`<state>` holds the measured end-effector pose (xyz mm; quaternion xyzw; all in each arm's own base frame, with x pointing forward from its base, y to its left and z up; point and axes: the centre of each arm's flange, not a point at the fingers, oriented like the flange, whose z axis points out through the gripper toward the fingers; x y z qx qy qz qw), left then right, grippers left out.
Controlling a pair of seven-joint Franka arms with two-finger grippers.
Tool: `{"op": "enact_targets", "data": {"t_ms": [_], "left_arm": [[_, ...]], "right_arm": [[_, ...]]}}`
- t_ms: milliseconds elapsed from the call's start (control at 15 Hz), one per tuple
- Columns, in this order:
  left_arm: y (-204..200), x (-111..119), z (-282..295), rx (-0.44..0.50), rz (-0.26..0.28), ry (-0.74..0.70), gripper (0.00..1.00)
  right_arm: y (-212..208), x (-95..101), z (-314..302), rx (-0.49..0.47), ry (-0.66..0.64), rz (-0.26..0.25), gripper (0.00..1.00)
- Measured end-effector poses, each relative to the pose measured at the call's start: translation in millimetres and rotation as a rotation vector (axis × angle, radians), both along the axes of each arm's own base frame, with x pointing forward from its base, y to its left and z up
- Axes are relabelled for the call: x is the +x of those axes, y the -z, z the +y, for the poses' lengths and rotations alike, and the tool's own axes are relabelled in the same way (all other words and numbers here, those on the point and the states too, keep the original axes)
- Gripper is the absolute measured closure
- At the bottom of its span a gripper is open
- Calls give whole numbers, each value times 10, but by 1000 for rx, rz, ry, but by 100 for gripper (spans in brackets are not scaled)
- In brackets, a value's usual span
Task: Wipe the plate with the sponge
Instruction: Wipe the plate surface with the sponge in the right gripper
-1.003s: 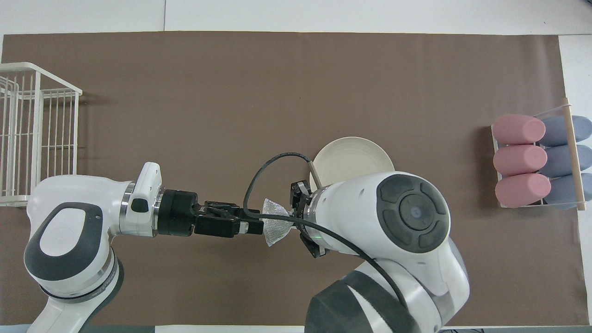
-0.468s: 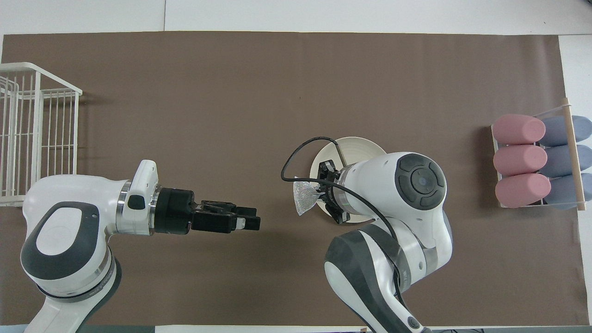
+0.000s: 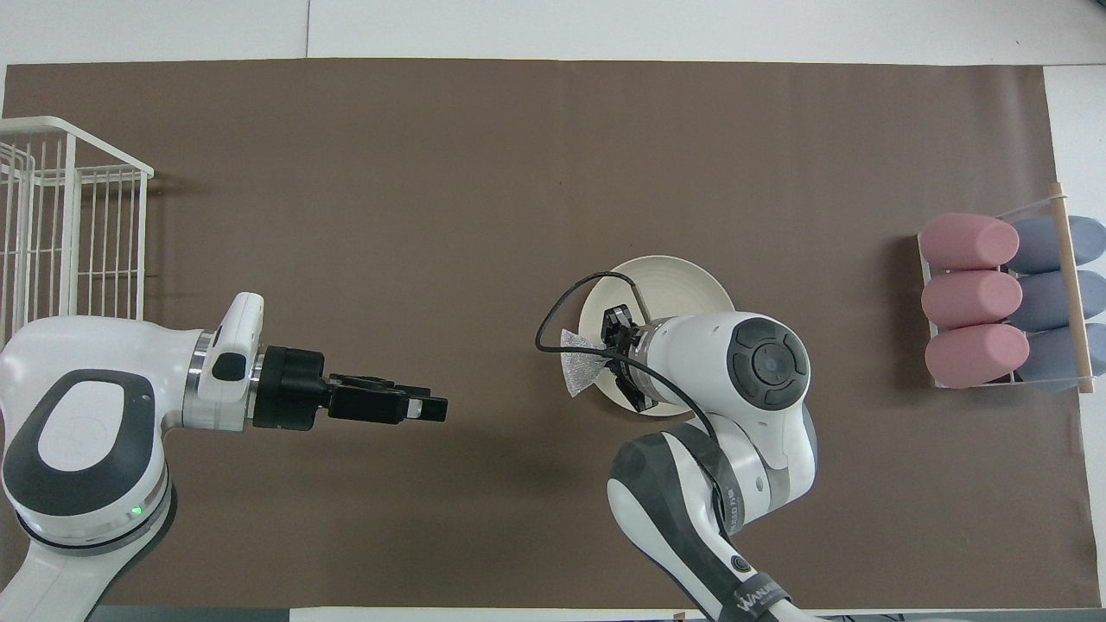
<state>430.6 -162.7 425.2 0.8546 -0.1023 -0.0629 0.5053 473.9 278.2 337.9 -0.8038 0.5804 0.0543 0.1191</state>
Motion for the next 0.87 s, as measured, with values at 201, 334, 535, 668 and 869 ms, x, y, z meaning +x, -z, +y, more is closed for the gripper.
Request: {"op": "enact_targets", "data": {"t_ms": [201, 334, 535, 668, 869], "left_arm": [[-43, 60, 214, 248, 43, 22, 0], [-154, 117, 287, 390, 58, 10, 0], [-183, 158, 456, 520, 42, 15, 0], [-170, 182, 603, 593, 23, 26, 0], [-198, 227, 780, 682, -5, 37, 0]], "right_arm": [[156, 19, -71, -15, -35, 15, 92], [265, 34, -156, -25, -52, 27, 92], [323, 111, -357, -32, -105, 15, 92], [340, 211, -602, -37, -151, -4, 92], [344, 297, -819, -40, -181, -20, 92]]}}
